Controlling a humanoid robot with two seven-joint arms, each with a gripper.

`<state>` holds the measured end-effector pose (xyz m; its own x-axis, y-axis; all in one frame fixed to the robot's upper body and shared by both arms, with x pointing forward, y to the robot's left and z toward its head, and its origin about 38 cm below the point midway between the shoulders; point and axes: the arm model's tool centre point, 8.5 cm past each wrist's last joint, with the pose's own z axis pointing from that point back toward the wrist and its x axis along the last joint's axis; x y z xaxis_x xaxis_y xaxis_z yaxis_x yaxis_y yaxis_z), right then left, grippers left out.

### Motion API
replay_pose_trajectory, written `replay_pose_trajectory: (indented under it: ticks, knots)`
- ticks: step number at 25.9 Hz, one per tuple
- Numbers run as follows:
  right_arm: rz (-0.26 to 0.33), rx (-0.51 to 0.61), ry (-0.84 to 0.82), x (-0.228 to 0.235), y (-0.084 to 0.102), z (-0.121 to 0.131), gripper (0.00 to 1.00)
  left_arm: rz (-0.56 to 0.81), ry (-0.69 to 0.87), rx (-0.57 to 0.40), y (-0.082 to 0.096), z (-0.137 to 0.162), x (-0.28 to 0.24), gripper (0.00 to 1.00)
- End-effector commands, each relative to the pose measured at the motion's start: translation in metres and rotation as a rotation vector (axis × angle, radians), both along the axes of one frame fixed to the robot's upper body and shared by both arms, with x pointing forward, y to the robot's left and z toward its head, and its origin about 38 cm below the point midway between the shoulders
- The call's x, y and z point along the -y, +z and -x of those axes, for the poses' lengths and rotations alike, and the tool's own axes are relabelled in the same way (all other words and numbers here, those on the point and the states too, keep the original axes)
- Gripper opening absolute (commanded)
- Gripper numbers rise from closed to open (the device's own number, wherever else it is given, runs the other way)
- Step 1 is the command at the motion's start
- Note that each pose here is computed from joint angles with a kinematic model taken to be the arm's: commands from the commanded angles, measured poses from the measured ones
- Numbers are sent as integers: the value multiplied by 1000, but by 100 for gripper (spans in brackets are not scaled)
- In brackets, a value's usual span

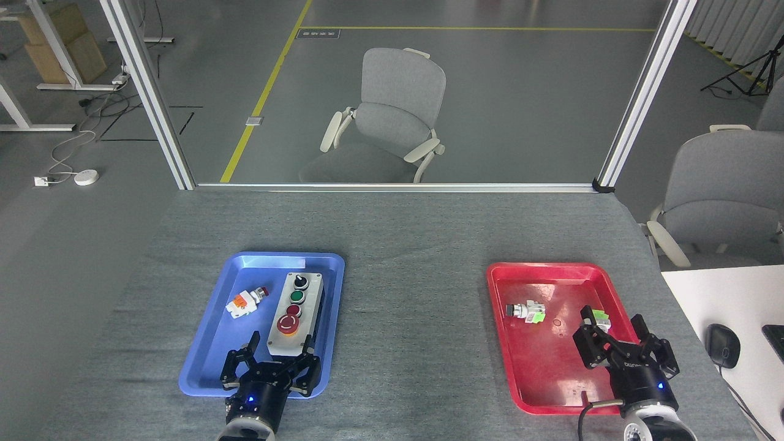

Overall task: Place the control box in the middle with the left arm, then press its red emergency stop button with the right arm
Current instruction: 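Close the left gripper on the near end of the control box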

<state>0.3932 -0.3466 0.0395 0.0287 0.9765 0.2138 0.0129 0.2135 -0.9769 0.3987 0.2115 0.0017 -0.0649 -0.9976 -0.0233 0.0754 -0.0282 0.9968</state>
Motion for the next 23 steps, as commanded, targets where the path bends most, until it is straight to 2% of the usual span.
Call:
replay_pose_trajectory:
  ticks: [1, 7, 23]
  knots:
    - [3, 0, 1, 0, 0, 0, 100, 5, -2, -11, -4, -5, 3, 98]
    - [3, 0, 1, 0, 0, 0, 100, 7, -6, -11, -7, -7, 3, 98]
    - [1, -1, 2, -2, -1, 0, 100, 16, 5, -86, -35, -31, 9, 98]
